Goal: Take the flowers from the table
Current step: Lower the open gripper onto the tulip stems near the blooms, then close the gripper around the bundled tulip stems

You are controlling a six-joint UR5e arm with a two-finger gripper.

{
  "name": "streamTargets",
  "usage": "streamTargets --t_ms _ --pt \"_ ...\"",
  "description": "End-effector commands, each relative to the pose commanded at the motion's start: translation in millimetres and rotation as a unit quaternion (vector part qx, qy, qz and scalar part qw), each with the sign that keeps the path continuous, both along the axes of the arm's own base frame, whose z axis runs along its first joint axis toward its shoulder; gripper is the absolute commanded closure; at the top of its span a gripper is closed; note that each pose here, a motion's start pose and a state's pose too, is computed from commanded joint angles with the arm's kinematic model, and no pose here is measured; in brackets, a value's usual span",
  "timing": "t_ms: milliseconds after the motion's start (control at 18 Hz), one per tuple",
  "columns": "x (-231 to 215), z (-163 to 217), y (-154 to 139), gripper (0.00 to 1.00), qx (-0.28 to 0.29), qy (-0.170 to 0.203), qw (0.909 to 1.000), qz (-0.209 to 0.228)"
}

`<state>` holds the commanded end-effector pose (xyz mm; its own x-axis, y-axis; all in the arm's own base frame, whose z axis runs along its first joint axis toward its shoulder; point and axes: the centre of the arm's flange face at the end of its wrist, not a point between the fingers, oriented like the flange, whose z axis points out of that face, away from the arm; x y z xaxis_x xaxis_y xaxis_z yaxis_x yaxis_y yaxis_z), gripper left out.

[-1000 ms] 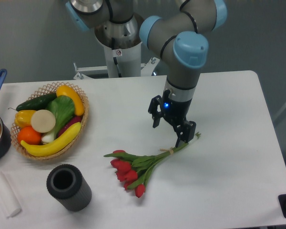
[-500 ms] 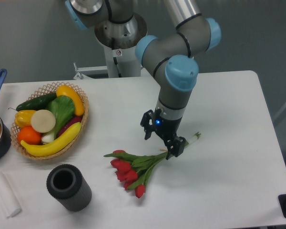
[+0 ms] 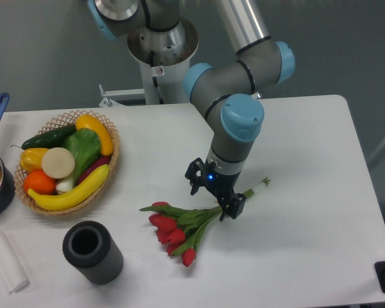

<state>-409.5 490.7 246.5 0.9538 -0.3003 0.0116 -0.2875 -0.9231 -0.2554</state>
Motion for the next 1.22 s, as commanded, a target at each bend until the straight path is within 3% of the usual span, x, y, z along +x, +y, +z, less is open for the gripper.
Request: streamTargets --t_ms 1222 --pt "-1 -41 -1 0.0 -0.008 0.015 0.9997 -0.02"
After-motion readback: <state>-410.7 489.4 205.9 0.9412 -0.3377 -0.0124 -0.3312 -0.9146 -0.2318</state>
